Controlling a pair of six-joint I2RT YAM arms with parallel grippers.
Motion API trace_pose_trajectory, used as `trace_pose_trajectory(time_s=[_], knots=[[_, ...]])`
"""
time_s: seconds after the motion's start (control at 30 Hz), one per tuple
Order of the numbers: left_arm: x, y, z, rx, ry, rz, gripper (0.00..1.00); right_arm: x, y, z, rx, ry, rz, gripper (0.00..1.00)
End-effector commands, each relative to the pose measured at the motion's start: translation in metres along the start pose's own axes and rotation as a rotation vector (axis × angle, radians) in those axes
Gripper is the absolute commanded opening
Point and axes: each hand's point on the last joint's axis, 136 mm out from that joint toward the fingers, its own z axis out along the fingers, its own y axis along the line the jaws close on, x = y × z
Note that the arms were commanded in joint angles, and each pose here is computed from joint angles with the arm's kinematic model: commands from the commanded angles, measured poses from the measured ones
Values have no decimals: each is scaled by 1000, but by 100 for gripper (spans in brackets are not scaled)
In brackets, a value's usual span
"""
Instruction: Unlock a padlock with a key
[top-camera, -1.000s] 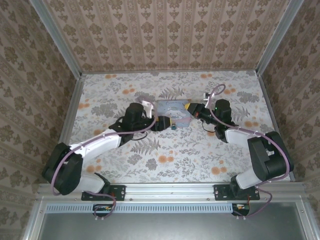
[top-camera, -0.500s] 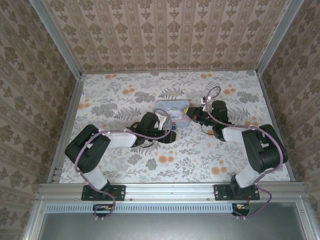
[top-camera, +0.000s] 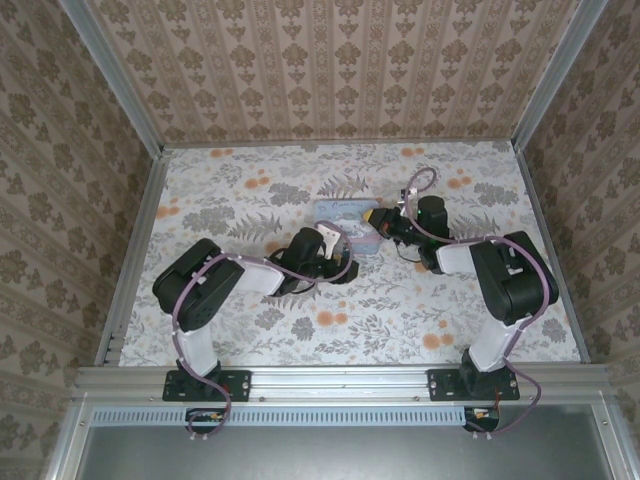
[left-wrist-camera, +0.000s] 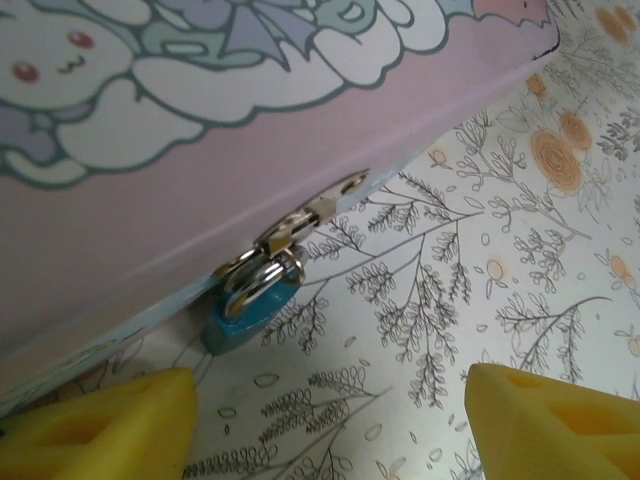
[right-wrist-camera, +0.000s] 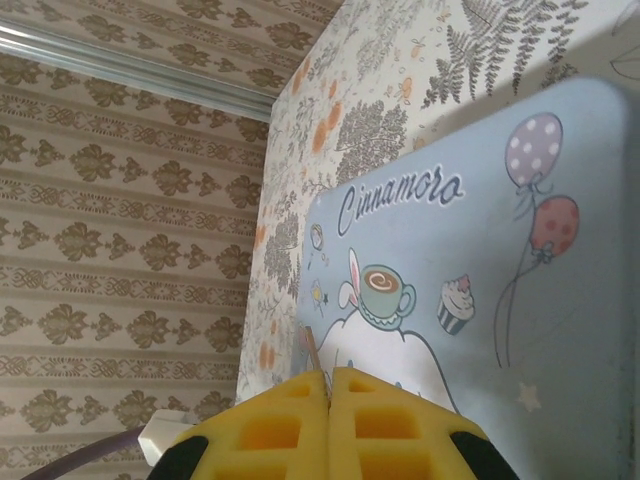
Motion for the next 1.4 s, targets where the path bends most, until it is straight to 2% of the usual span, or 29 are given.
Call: trace_pose_trajectory(time_s=[0.0, 0.33, 0.8, 0.97, 1.37], knots=[[-14, 7, 8, -41, -57, 48, 72, -11, 7, 5, -36, -20, -11, 0], [-20, 1, 26, 23, -87, 16, 72, -8, -8, 11, -17, -13, 12, 0], [-43, 1, 24, 144, -188, -144, 72, -7, -17, 15, -3, -10, 28, 0], [-41, 7, 27, 113, -173, -154, 72, -6, -18, 16, -4, -9, 36, 0], [-21, 34, 39, -95, -56, -148, 71, -3, -25, 16, -4, -8, 44, 0]])
